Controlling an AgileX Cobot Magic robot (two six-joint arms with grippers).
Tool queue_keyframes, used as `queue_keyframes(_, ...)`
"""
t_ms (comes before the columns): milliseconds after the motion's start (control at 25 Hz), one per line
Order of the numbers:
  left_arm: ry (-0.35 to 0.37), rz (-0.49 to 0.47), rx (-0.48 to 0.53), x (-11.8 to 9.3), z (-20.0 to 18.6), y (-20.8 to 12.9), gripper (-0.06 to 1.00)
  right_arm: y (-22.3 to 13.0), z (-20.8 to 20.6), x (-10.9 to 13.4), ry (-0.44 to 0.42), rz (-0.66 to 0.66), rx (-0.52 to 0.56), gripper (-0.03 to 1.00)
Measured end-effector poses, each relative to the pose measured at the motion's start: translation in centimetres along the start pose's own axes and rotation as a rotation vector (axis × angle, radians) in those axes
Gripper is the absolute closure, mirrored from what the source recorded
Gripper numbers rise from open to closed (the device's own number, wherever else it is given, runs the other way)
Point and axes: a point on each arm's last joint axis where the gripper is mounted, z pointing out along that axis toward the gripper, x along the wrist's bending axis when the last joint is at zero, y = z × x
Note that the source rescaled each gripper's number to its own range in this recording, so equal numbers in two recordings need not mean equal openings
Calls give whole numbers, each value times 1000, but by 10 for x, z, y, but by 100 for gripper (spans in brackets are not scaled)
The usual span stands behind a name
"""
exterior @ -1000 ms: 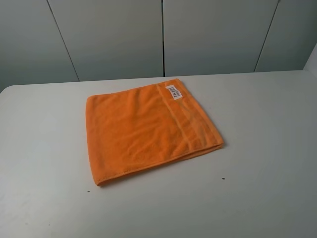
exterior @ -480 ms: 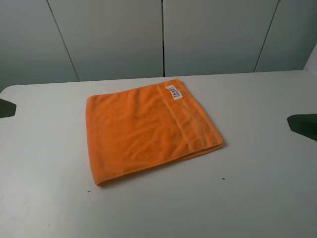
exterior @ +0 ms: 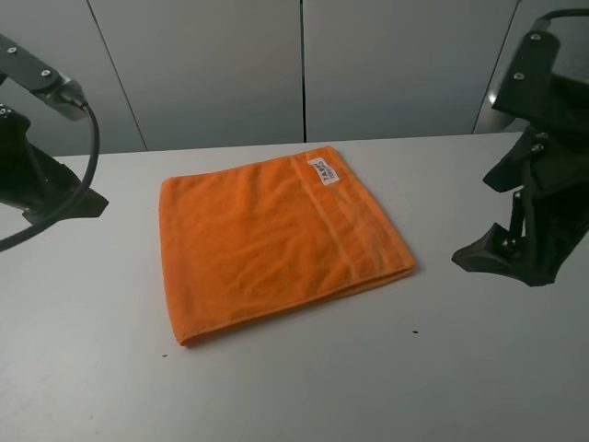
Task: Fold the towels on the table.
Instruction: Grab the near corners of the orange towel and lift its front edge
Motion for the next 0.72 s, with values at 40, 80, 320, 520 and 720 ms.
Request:
queue_keyframes(40, -3, 33, 12, -2, 3, 2, -6, 4, 5, 0, 15, -40, 31, -3)
queue_keyframes(80, -11, 65, 29, -5, 8, 4, -6, 6, 10, 0, 25, -73, 61, -3)
queue_keyframes(320, -53, 153, 136, -13, 34, 1, -6, 14, 36, 5, 91, -228, 166, -3)
queue_keyframes(520, -80, 162, 190, -15, 49, -3, -6, 13, 51, 6, 124, -282, 213, -3)
queue_keyframes(720, -86, 166, 196, -15, 51, -3, -6, 14, 55, 5, 122, -298, 208, -3)
